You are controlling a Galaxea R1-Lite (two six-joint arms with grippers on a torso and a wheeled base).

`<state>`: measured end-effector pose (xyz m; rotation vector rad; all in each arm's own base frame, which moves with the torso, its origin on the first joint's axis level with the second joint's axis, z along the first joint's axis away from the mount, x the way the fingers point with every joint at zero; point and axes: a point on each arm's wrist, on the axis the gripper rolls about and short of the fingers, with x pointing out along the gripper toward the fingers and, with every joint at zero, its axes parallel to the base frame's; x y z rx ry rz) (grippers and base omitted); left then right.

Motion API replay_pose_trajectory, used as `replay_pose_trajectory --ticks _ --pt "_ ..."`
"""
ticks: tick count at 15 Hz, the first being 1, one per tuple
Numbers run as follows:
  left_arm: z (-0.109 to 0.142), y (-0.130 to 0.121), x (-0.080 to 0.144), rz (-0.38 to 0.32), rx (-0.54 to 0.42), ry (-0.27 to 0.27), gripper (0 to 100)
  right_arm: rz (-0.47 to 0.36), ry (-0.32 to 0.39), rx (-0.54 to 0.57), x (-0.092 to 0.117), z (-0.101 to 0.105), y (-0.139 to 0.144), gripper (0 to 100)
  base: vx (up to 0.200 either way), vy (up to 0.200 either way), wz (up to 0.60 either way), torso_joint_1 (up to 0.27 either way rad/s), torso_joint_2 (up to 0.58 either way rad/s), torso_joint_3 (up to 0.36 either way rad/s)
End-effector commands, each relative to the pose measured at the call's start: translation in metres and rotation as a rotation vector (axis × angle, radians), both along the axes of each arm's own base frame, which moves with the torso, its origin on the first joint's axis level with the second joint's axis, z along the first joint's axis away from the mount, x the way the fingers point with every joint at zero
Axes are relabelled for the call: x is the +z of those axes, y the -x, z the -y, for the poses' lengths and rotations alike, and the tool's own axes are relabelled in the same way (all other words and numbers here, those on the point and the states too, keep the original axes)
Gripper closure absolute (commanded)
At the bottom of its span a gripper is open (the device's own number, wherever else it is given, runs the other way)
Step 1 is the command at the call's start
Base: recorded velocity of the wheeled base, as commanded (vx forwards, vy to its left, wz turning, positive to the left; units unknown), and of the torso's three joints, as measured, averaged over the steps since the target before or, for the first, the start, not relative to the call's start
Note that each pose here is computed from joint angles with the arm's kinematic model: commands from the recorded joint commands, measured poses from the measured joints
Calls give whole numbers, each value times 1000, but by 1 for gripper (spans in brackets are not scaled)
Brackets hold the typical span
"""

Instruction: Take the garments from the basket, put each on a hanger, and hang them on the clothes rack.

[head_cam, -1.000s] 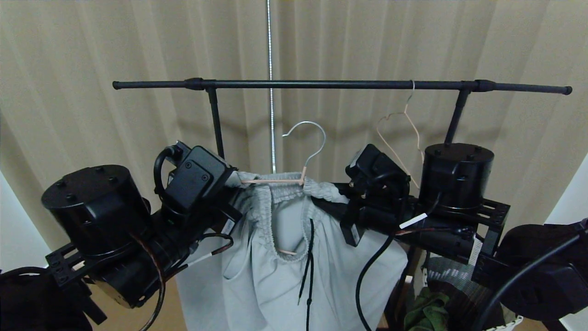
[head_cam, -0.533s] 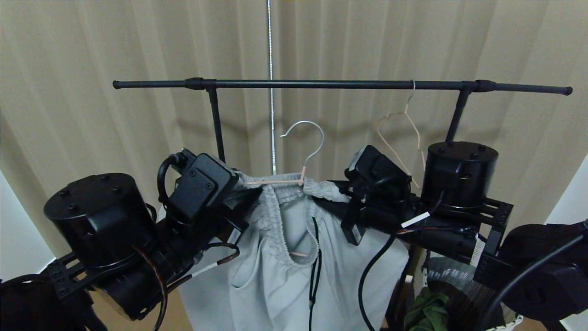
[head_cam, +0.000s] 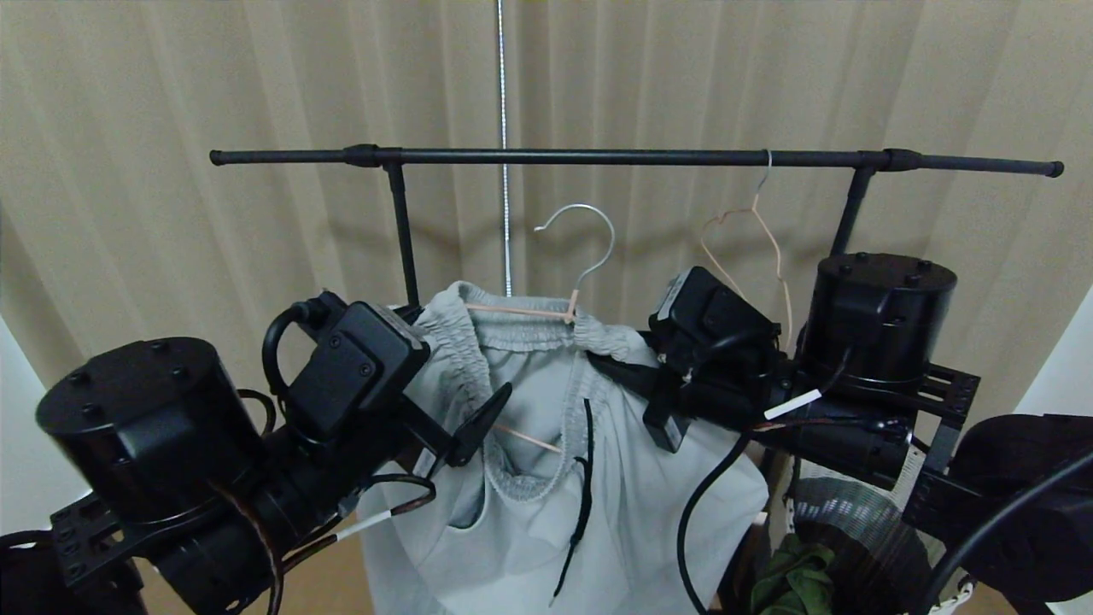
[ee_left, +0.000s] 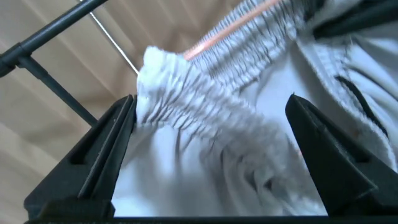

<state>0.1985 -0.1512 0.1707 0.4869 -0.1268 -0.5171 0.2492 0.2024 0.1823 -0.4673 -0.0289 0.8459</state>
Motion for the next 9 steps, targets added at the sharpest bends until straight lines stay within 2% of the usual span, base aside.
replay_pose_trajectory --ticks 1,4,6,8,9 --pt "-5 6 3 7 4 11 0 10 -7 -1 4 2 2 100 0 0 0 0 0 0" --pt "-13 5 4 -17 28 65 0 4 -2 -2 3 5 6 100 0 0 0 0 0 0" --pt "-8 1 7 -36 26 114 0 5 -3 -1 3 4 6 100 0 0 0 0 0 0" --pt "-5 -4 2 -56 38 104 0 8 -5 -1 4 4 6 100 0 0 0 0 0 0" --pt "-3 -8 -8 -86 48 81 0 8 -5 1 4 3 6 100 0 0 0 0 0 0"
